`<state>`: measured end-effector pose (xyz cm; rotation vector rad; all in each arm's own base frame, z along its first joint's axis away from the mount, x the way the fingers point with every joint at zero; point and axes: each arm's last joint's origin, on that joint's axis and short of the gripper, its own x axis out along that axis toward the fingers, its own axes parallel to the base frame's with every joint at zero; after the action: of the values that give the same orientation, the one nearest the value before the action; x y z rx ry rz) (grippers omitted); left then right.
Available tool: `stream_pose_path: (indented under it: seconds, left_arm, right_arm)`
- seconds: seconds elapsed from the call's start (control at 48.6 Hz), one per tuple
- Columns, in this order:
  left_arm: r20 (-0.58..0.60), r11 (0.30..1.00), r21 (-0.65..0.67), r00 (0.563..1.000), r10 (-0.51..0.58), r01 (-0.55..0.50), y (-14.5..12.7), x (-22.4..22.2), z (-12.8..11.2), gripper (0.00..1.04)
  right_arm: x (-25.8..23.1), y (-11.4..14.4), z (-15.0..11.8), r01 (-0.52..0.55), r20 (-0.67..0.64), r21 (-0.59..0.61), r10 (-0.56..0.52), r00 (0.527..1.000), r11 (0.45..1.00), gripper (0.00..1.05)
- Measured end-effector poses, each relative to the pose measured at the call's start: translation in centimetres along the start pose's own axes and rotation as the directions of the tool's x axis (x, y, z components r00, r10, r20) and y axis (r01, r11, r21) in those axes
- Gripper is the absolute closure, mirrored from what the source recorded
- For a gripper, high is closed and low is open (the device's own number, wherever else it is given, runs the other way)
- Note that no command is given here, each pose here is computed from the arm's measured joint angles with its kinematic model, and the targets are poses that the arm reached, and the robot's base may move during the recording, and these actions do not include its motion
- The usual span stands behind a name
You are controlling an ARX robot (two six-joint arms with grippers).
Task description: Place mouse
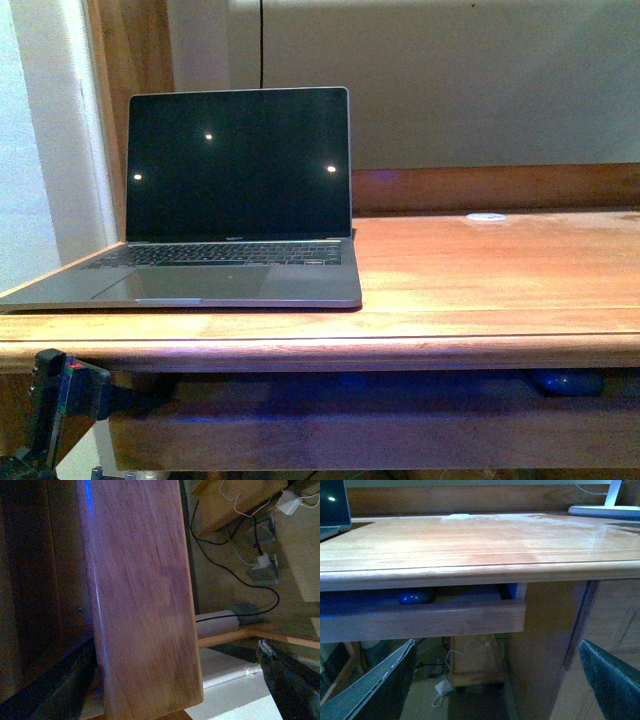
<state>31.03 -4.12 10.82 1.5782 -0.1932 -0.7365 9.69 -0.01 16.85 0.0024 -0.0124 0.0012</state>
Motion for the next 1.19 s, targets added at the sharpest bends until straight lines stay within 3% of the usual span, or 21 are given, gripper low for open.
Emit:
stream_pose_path:
  seconds: [0.432, 0.617, 0.7, 0.803, 0.926, 1.194]
  left_arm:
    - [0.017, 0.977, 0.195, 0.996, 0.083, -0.084, -1.6, 2.5, -0.6, 0.08]
    - [-0.012, 0.978, 0.194, 0.996, 0.084, -0.08, -2.2, 3.0, 0.2, 0.08]
    - [-0.041, 0.992, 0.116, 0.997, 0.06, -0.055, -2.4, 3.1, 1.2, 0.08]
    - [-0.06, 0.997, -0.077, 0.998, -0.003, -0.002, -1.9, 3.0, 2.9, 0.08]
    - [-0.031, 0.952, -0.295, 0.995, -0.092, 0.079, -0.8, 2.6, 4.3, 0.08]
    - [0.102, 0.829, -0.508, 0.972, -0.213, 0.235, 0.7, 1.2, 6.7, 0.08]
  right_arm:
    - [0.0, 0.0, 0.0, 0.0, 0.0, 0.0, 0.0, 1.0, 1.0, 0.07]
    - [0.0, 0.0, 0.0, 0.0, 0.0, 0.0, 0.0, 1.0, 1.0, 0.07]
    - [0.0, 0.0, 0.0, 0.0, 0.0, 0.0, 0.0, 1.0, 1.0, 0.07]
    - [0.0, 0.0, 0.0, 0.0, 0.0, 0.0, 0.0, 1.0, 1.0, 0.07]
    - [0.0, 0.0, 0.0, 0.0, 0.0, 0.0, 0.0, 1.0, 1.0, 0.07]
    - [0.0, 0.0, 0.0, 0.0, 0.0, 0.0, 0.0, 1.0, 1.0, 0.07]
